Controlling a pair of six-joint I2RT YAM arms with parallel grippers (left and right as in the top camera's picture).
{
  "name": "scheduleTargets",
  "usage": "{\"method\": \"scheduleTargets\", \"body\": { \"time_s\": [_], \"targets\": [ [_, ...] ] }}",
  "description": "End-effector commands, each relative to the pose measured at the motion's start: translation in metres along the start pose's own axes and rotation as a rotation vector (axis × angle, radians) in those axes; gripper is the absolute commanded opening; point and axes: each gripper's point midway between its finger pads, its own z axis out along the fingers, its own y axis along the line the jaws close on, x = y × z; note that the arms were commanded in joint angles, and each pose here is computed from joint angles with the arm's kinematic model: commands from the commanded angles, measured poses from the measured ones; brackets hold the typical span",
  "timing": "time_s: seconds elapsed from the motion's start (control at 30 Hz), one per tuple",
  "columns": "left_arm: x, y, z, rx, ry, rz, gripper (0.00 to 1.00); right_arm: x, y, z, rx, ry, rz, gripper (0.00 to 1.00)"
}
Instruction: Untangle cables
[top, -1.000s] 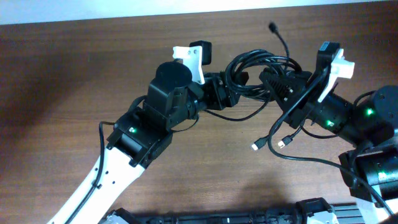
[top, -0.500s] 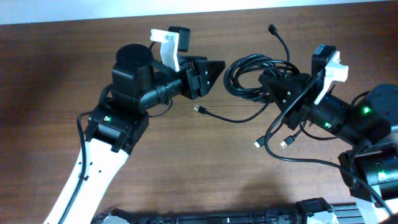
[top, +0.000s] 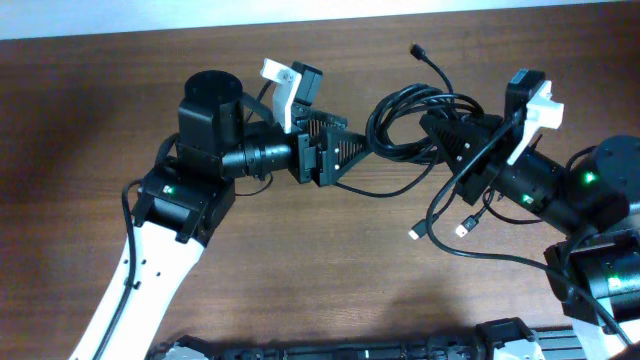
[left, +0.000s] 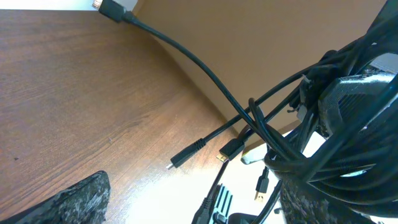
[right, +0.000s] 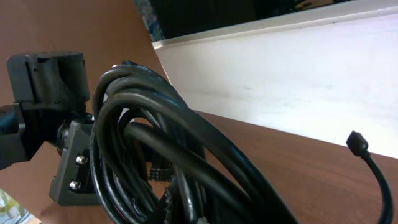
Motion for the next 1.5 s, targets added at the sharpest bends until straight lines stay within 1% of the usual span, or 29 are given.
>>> {"method": "scheduleTargets", "body": {
  "time_s": [0.0,0.07,0.23,0.3,0.33,0.37,0.43,0.5,0.57,0.6,0.67,0.73,0.83,1.0,1.17,1.23,1.3,1.37,1.47],
  "targets": [
    [0.003,-0.012,-0.002,0.048,0.017,0.026,0.87,-0.008,-0.002,-0.003,0.035,-0.03,-0.005,0.04],
    [0.009,-0.01,-0.002,0.043,0.04,-0.002,0.87,-0.008,-0.003,-0.003,0.037,-0.031,-0.005,0.04],
    [0.008,-0.011,-0.002,0.044,0.036,0.003,0.86,-0.008,-0.002,-0.003,0.035,-0.031,-0.001,0.04],
    [-0.004,-0.004,-0.002,-0.004,-0.018,0.012,0.89,-0.006,0.001,-0.002,0.012,-0.023,0.014,0.04],
    [-0.009,-0.003,-0.002,-0.008,-0.034,0.0,0.88,-0.006,0.003,-0.002,0.004,-0.02,0.014,0.04],
    [-0.012,-0.004,-0.001,-0.001,-0.043,0.001,0.87,-0.006,0.003,-0.002,0.004,-0.02,0.014,0.04],
    [-0.01,-0.007,0.009,0.016,-0.033,0.012,0.8,-0.006,0.004,-0.003,-0.003,-0.018,0.014,0.04],
    [-0.006,-0.004,0.016,0.017,-0.017,0.002,0.8,-0.005,0.007,-0.003,-0.019,-0.014,0.013,0.04],
    [-0.003,0.005,0.026,0.004,-0.004,-0.058,0.8,-0.004,0.007,-0.002,-0.019,-0.012,0.014,0.04],
    [-0.002,0.008,0.029,0.004,0.001,-0.072,0.79,-0.004,0.007,-0.002,-0.018,-0.011,0.015,0.04],
    [-0.001,0.014,0.033,-0.003,0.005,-0.079,0.74,-0.004,0.007,-0.002,-0.019,-0.01,0.016,0.04],
    [-0.005,0.018,0.033,-0.029,-0.014,-0.079,0.74,-0.004,0.008,-0.003,-0.026,-0.008,0.016,0.04],
    [-0.015,0.011,0.034,-0.003,-0.05,-0.106,0.73,-0.002,0.011,-0.002,-0.047,0.002,0.017,0.04],
    [-0.014,-0.018,0.047,0.071,-0.052,-0.044,0.73,0.005,0.007,0.006,-0.067,0.034,0.04,0.04],
    [-0.013,-0.023,0.052,0.071,-0.061,-0.031,0.72,0.009,0.007,0.01,-0.093,0.054,0.051,0.04],
    [-0.019,-0.019,0.052,0.049,-0.087,-0.024,0.73,0.01,0.006,0.01,-0.092,0.059,0.056,0.04],
    [-0.026,-0.012,0.051,0.006,-0.126,-0.021,0.65,0.012,0.006,0.01,-0.091,0.065,0.062,0.04],
    [-0.033,0.006,0.049,-0.096,-0.18,-0.037,0.52,0.012,0.008,0.01,-0.1,0.067,0.062,0.04],
    [-0.039,0.018,0.05,-0.197,-0.239,-0.043,0.4,0.013,0.01,0.01,-0.113,0.071,0.062,0.04]
  ]
}}
